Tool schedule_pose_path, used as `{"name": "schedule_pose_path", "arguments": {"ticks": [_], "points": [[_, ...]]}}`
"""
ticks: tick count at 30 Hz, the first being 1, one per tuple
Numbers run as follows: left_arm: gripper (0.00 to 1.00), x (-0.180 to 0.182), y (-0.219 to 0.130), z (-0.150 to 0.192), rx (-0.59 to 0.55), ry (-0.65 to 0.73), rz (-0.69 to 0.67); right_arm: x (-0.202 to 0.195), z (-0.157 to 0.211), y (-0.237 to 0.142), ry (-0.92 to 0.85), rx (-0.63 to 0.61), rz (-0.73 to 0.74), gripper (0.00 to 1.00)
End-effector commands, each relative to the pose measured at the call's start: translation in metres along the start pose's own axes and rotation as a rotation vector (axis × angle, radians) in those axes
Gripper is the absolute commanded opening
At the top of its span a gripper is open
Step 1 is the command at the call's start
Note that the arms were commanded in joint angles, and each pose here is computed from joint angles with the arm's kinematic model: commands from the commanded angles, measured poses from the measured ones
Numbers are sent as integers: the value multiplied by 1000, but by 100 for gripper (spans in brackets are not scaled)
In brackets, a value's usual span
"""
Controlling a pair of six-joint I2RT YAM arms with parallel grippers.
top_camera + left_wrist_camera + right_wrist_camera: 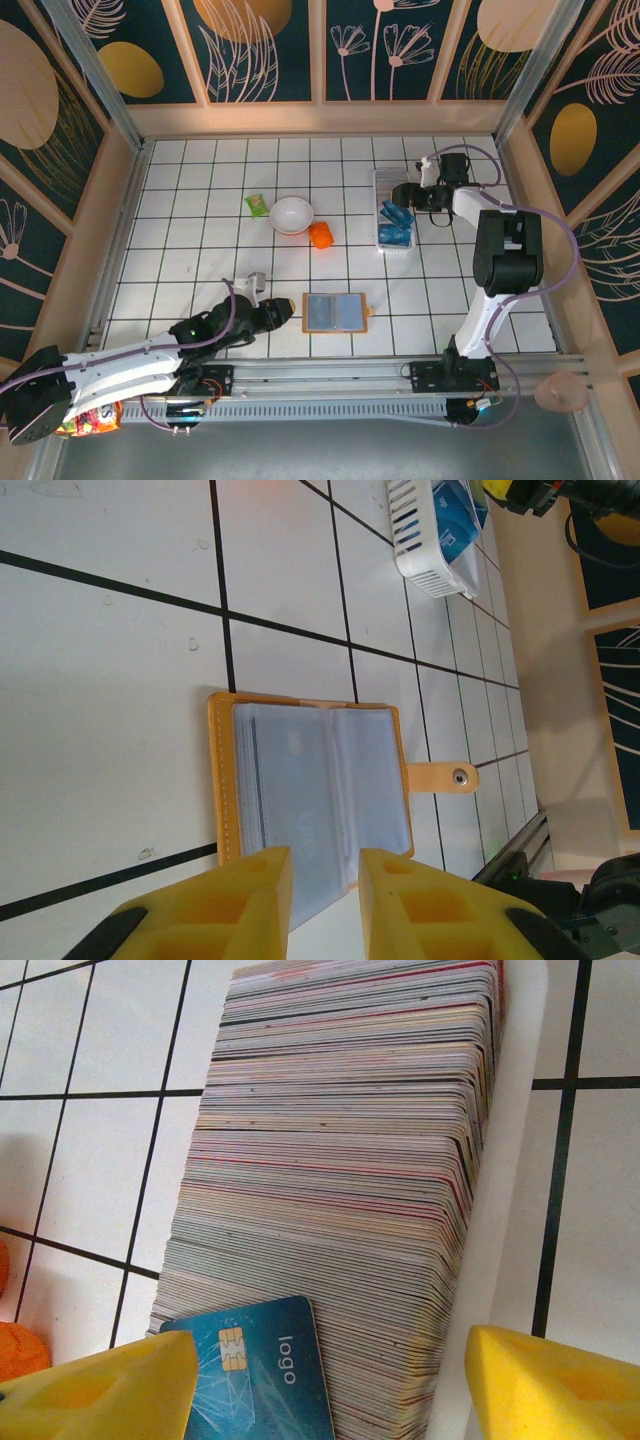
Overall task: Put the credit cards into the card holder
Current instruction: Pick up the credit card from the storage box.
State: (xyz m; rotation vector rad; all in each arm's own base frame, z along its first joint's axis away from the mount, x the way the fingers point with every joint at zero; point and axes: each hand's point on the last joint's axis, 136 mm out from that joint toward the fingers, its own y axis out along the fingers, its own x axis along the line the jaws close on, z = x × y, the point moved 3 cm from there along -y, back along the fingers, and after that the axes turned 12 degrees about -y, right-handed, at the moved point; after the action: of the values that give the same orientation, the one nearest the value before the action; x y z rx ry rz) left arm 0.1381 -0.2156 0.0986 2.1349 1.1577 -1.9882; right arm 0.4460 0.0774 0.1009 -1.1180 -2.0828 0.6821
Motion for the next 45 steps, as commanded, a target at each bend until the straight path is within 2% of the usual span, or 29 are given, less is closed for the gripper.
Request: {"name": "schedule_pose_path", "arguments": {"ticks": [1, 5, 14, 21, 30, 36, 45], "points": [[24, 2, 0, 1, -3, -12, -2, 0, 0, -4, -5, -5, -5, 71], [24, 1, 1, 1, 2, -11, -2, -3, 10, 2, -10, 46, 4, 66], [23, 0, 2, 1, 1, -11, -5, -6, 15, 6, 0, 56, 5, 54], [22, 1, 2, 2, 6, -14, -9, -15, 18, 3, 33, 42, 25, 38], [22, -1, 5, 2, 8, -11, -10, -18, 14, -7, 54, 2, 17, 33], [21, 0, 5, 2, 10, -9, -12, -13, 15, -8, 61, -11, -26, 21], [21, -2, 5, 2, 12, -14, -6, -3, 11, -18, 79, -52, -53, 14]]}}
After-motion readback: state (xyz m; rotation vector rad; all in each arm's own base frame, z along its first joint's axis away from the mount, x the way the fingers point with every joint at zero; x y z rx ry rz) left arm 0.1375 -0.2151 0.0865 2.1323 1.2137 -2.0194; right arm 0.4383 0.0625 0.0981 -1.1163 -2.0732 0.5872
